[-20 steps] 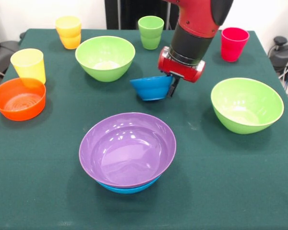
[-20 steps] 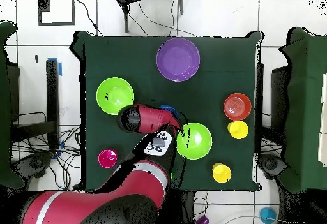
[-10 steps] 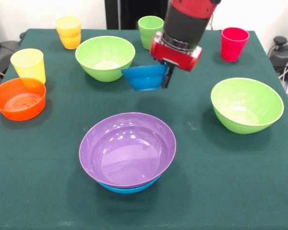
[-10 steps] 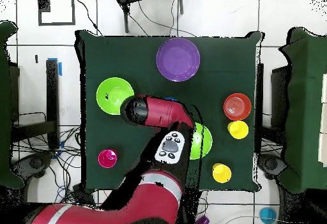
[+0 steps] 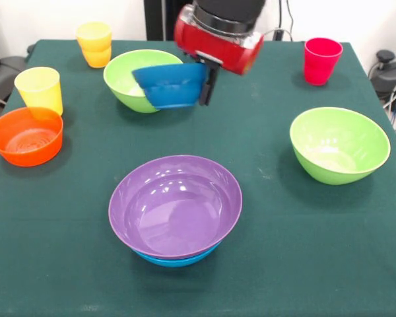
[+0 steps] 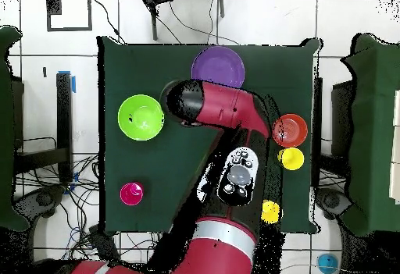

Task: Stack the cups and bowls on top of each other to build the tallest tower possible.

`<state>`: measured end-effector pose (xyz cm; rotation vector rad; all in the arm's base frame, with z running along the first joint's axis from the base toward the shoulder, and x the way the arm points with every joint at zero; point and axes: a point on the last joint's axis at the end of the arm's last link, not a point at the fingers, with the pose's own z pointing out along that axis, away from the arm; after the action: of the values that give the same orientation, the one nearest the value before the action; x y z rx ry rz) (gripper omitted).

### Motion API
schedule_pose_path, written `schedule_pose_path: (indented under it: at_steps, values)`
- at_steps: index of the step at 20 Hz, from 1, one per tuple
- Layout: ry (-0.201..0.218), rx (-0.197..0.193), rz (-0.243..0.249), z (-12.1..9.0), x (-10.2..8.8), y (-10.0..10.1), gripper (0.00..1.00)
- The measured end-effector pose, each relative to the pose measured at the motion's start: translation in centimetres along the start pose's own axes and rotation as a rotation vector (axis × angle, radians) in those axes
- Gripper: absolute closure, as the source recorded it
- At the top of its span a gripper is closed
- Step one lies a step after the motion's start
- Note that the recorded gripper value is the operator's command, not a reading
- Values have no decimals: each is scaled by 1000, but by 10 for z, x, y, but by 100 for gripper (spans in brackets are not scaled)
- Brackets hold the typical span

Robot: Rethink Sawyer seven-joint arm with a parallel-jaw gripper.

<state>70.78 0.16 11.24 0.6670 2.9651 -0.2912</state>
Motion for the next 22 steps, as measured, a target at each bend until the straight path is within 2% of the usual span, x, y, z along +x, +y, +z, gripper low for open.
schedule_pose_path:
  at_steps: [1, 3, 4, 5, 6, 8, 11, 12, 15, 22]
  values:
    - [-12, -3, 6, -7, -15, -3, 100]
    - [-26, -6, 13, -15, -32, -6, 100]
    - [-40, -9, 19, -24, -52, -9, 100]
    - [-45, -10, 21, -27, -60, -10, 100]
    - [-53, -12, 25, -33, -77, -11, 100]
    - [-59, -13, 27, -37, -91, -11, 100]
    - [-66, -14, 22, -46, -130, -7, 100]
    - [-63, -12, 18, -47, -138, -4, 100]
    - [-33, -6, 1, -48, -152, 8, 100]
    - [108, 8, -42, -45, -146, 40, 100]
